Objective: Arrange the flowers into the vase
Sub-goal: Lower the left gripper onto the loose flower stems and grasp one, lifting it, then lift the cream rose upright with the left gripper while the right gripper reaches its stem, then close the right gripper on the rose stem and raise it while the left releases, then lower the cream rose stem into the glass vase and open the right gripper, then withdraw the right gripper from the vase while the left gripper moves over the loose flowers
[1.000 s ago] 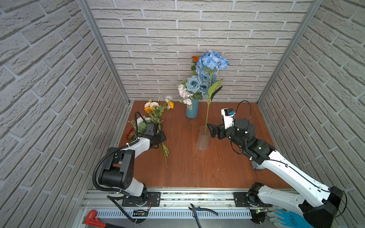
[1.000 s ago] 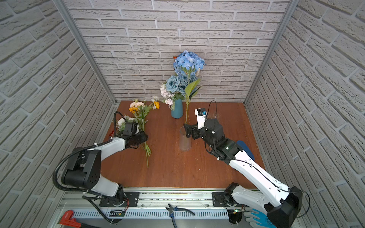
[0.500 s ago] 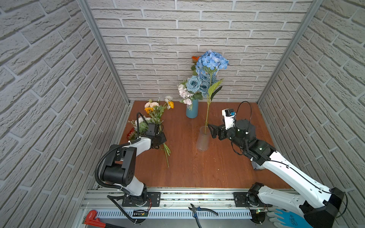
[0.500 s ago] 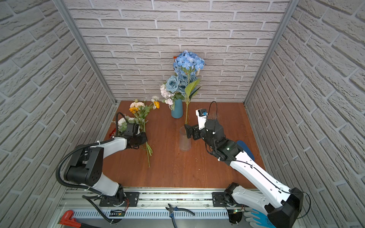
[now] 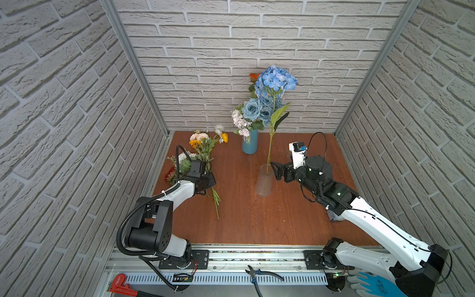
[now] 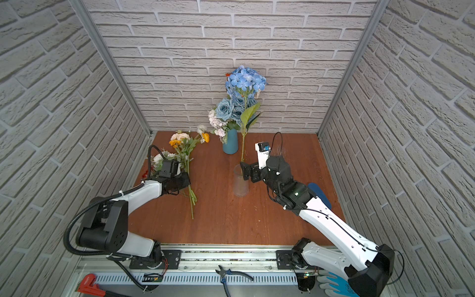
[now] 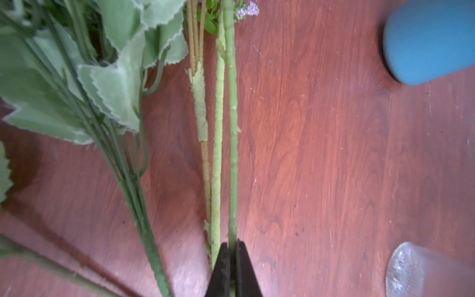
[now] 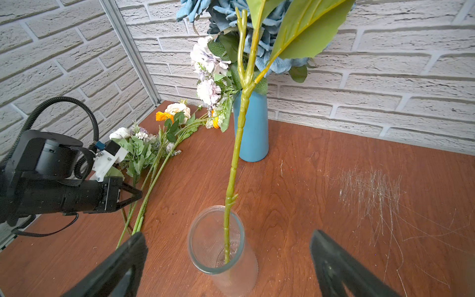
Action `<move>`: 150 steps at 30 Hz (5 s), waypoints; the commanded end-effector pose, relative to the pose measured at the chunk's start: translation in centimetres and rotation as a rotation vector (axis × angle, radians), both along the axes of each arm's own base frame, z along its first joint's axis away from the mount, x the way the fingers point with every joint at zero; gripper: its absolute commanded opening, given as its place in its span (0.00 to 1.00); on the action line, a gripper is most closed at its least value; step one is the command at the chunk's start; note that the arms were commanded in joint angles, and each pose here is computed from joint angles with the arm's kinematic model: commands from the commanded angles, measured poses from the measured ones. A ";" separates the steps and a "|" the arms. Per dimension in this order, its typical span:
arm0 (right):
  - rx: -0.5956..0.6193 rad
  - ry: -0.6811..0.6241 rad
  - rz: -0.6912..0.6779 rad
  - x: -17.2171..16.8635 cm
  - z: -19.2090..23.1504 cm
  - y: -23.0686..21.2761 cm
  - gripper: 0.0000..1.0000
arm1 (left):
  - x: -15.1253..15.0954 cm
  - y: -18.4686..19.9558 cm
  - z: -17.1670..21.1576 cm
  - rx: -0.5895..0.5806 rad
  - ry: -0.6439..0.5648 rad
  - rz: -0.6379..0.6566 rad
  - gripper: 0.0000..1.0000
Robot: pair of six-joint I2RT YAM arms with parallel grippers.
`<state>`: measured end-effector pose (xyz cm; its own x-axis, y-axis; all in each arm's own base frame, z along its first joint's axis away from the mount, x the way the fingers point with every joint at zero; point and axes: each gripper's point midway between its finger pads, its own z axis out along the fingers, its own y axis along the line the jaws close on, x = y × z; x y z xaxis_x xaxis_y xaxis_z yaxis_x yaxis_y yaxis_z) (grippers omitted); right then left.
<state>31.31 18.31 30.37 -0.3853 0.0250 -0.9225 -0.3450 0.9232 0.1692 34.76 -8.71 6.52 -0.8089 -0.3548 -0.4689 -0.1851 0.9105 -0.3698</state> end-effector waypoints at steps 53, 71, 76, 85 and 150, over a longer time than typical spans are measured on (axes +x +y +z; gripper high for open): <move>0.521 -0.208 0.484 0.6 11.8 11.9 0.56 | -10.6 -16.9 31.1 -0.237 -1.074 -0.760 0.00; 0.522 -0.233 0.588 -0.2 14.0 13.3 0.06 | -9.3 -14.6 30.0 -0.163 -1.059 -0.605 0.98; 0.448 -0.281 0.576 -0.9 15.4 12.6 0.06 | -7.7 -11.0 28.7 -0.093 -1.033 -0.407 0.98; 0.258 -0.338 0.390 -2.2 16.7 7.3 0.06 | -3.7 -5.7 23.2 -0.111 -0.828 -0.145 0.98; -0.059 -0.099 0.142 2.9 0.0 5.0 0.43 | -2.7 0.8 15.5 -0.049 -0.563 0.132 0.98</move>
